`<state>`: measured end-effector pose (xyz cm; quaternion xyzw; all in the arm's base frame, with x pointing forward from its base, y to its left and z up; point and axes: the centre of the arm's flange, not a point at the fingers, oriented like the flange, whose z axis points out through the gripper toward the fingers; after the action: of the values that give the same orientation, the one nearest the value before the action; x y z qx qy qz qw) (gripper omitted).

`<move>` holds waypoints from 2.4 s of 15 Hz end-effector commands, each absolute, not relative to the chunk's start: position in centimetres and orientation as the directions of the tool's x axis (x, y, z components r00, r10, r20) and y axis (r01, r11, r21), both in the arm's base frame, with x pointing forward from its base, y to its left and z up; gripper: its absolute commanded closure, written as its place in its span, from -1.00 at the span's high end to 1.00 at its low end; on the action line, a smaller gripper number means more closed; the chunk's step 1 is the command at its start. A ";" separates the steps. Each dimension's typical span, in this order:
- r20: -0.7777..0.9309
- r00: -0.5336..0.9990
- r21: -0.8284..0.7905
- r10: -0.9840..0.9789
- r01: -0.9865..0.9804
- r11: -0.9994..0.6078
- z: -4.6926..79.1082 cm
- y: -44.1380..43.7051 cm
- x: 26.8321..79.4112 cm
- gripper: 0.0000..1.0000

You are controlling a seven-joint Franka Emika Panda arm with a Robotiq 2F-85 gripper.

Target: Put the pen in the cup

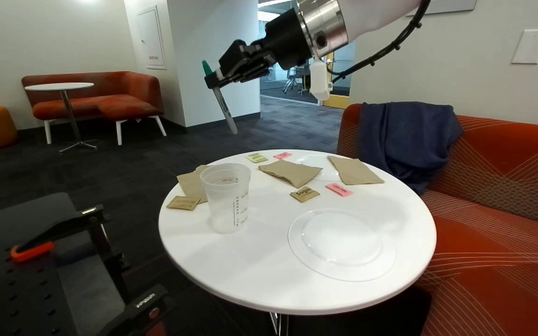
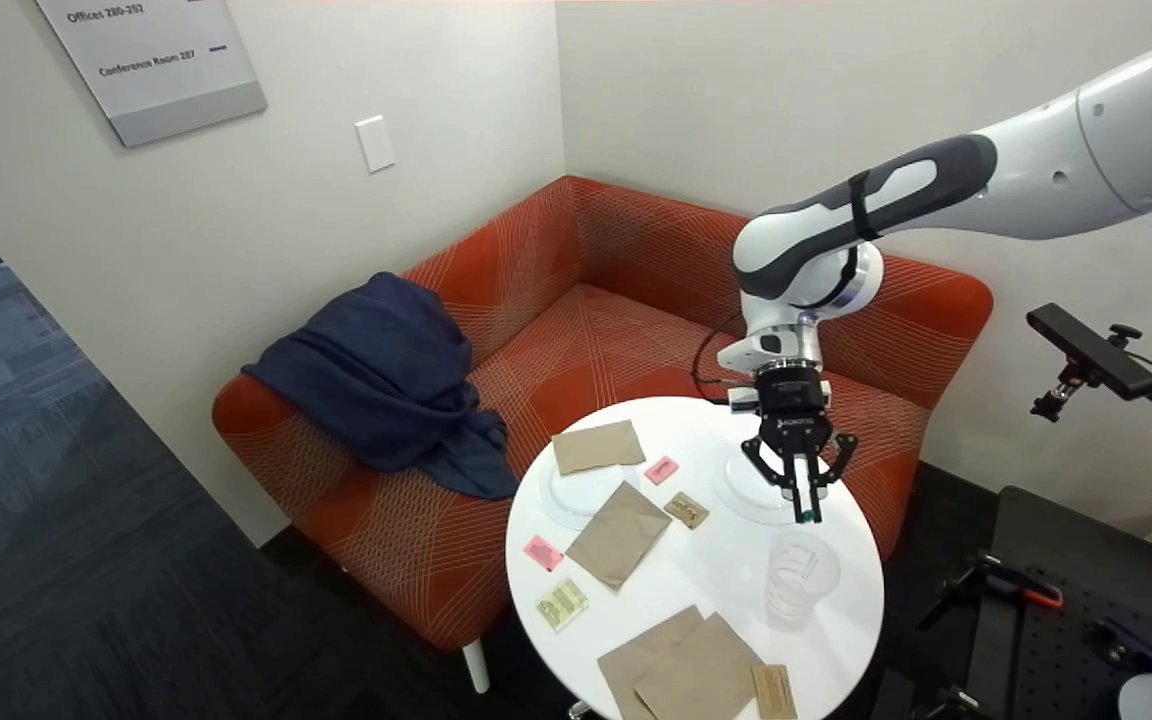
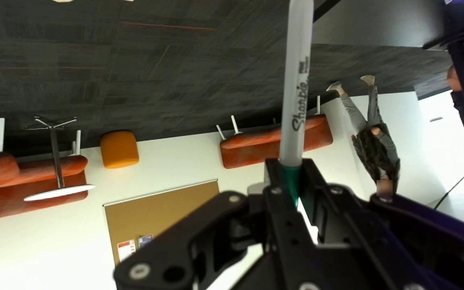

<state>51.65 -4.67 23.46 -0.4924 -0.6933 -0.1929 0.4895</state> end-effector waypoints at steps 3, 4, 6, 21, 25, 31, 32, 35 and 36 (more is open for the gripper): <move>0.892 -0.014 -0.215 0.452 0.866 0.452 21.4 -4.9 51.3 -0.93; 0.889 0.001 -0.231 0.458 0.864 0.447 20.7 -4.9 51.2 -0.93; 0.875 0.012 -0.255 0.485 0.862 0.439 20.7 -4.8 51.1 -0.70; 0.889 0.003 -0.229 0.459 0.869 0.439 19.3 -5.9 51.4 -0.93; 0.904 -0.018 -0.200 0.426 0.864 0.462 18.0 -6.6 51.0 -0.93; 0.930 -0.065 -0.134 0.362 0.857 0.498 15.3 -7.2 50.5 -0.93; 0.932 -0.068 -0.129 0.356 0.856 0.501 14.9 -7.2 50.5 -0.93; 0.938 -0.076 -0.114 0.339 0.855 0.506 14.2 -7.0 50.7 -0.93; 0.940 -0.074 -0.111 0.332 0.856 0.505 13.9 -7.0 50.9 -0.93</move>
<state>50.26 -6.36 14.62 -0.4416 -0.6853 -0.2385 0.5277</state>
